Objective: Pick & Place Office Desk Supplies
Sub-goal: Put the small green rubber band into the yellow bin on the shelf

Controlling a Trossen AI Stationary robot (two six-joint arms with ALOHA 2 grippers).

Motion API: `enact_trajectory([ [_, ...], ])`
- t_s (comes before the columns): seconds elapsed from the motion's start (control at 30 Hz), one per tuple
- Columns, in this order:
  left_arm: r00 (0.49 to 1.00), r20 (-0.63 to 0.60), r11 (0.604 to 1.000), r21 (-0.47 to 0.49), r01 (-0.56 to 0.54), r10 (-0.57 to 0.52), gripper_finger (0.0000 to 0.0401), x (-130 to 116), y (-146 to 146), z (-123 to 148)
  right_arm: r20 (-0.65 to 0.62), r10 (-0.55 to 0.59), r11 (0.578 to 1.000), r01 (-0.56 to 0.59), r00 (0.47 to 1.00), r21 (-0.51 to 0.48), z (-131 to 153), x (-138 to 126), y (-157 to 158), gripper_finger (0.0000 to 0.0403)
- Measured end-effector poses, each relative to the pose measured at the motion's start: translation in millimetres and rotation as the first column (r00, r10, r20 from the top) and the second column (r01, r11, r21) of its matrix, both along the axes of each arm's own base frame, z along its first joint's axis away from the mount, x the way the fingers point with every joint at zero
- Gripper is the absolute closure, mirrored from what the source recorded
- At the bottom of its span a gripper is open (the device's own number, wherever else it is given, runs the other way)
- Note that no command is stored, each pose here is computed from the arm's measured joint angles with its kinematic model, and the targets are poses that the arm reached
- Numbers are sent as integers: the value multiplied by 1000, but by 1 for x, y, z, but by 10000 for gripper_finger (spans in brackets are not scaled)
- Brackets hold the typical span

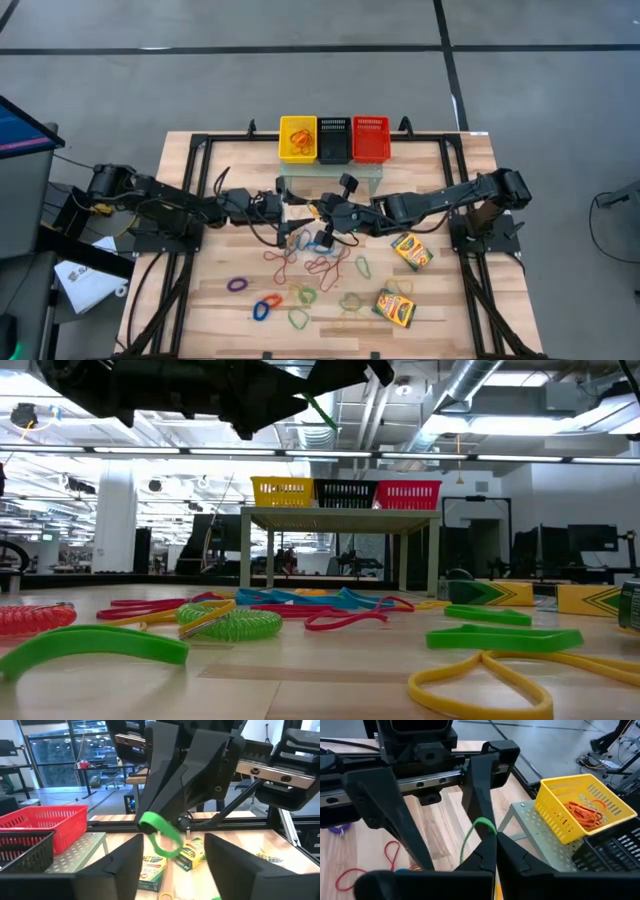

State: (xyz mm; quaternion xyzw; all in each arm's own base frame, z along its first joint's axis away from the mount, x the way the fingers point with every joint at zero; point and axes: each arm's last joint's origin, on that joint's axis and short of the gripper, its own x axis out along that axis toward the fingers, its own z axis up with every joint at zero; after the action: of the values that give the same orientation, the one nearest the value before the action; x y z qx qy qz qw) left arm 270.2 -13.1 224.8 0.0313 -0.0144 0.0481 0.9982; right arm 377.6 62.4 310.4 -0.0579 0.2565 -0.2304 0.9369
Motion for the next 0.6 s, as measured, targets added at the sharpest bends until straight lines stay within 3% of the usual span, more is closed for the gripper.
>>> enact_trajectory([
  [0.33, 999, -5, 999, -4, -51, 51, 389, 0, 6, 0, 1, 1, 1000, -1, 1000, 0, 0, 0, 1, 403],
  [0.5, 998, -32, 999, -1, -55, 55, 398, 0, 7, -3, -11, 18, 1000, -18, 1000, -25, 0, -1, 5, 399],
  [0.6, 996, -76, 999, 3, -53, 54, 399, -2, 7, -5, -37, 50, 996, -53, 998, -67, 0, -2, 8, 374],
])
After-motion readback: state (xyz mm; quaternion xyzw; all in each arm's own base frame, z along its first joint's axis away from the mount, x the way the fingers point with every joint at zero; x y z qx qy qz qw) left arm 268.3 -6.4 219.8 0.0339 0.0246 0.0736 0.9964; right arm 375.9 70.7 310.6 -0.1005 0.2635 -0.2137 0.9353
